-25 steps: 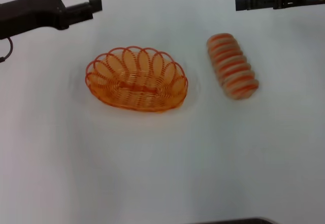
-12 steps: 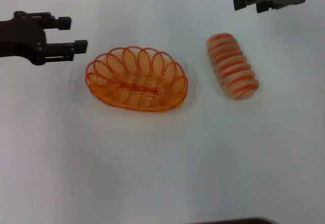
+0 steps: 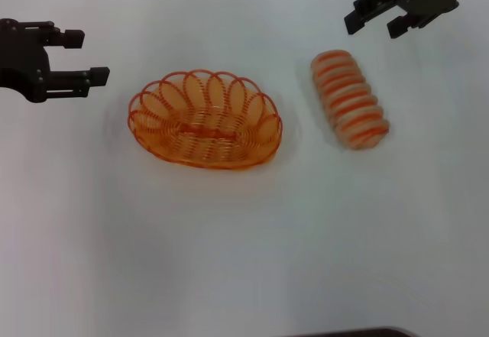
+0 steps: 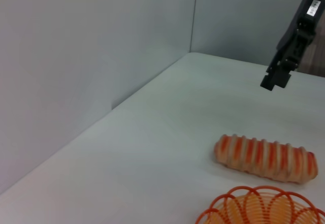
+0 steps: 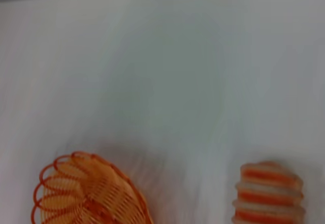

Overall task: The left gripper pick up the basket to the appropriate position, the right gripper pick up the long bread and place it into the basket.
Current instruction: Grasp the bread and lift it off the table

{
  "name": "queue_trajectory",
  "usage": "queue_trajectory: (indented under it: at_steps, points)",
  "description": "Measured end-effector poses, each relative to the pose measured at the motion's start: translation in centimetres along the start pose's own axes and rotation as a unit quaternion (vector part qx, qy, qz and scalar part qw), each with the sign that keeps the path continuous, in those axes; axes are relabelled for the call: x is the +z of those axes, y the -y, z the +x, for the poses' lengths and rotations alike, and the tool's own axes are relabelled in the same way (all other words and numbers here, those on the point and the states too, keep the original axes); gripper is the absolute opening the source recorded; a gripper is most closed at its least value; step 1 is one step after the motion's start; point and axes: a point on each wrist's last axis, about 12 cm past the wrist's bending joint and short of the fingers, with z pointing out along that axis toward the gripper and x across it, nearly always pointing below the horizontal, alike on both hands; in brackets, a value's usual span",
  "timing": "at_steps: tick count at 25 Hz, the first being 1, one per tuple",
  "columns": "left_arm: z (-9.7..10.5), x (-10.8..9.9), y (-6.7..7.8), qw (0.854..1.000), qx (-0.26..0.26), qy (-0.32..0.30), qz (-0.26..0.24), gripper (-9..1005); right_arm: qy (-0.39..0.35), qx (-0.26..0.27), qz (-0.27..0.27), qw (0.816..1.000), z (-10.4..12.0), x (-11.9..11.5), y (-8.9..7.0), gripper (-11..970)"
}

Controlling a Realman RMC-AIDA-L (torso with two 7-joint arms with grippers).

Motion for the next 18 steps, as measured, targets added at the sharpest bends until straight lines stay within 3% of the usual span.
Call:
queue_trajectory:
  at_steps: [5, 18]
  points:
    - [0.0, 0.1, -0.2, 1.000, 0.011, -0.001, -0.010, 711, -0.045, 0.000, 0.020, 0.999, -0.3, 1.4, -1.2, 931]
    - [-0.5, 0.0, -0.4, 0.999, 0.028, 0.001, -0.025, 712, -0.102, 0.013, 0.066, 0.993, 0.3, 3.6, -1.5, 937]
